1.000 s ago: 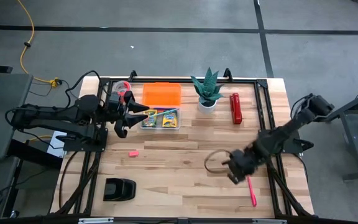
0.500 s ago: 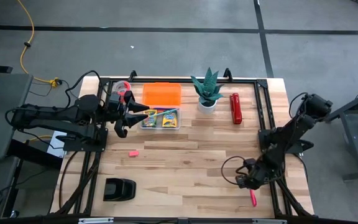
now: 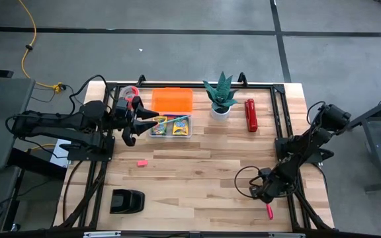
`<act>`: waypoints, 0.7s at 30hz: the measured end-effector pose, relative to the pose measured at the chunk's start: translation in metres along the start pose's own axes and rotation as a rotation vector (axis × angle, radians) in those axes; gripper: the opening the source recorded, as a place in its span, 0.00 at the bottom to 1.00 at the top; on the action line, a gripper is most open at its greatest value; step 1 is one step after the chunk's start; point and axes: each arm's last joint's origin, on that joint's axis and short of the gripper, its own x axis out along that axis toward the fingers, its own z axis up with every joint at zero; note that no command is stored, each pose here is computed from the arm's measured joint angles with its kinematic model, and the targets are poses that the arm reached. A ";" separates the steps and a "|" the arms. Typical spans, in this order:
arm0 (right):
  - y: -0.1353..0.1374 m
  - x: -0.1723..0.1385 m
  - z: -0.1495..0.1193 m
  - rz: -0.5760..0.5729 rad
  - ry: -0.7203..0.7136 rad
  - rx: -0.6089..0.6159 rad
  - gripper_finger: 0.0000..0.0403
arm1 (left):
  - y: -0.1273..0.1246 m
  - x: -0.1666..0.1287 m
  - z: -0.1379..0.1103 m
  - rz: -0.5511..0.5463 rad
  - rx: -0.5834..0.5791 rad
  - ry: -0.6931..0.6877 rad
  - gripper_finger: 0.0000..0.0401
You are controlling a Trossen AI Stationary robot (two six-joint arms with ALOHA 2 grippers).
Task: Pack school essentials
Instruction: Put the pink pen into the orange supply box
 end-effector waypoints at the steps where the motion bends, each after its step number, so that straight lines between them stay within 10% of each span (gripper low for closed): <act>1: 0.000 0.000 0.000 0.000 -0.002 0.000 0.48 | 0.000 0.000 0.000 0.007 0.000 -0.002 0.43; 13: 0.000 0.001 0.000 -0.011 -0.002 -0.021 0.04 | 0.001 0.000 0.000 0.019 0.000 -0.003 0.43; 21: -0.001 0.000 0.000 0.005 -0.009 -0.043 0.05 | 0.001 0.000 0.000 0.019 0.000 -0.002 0.43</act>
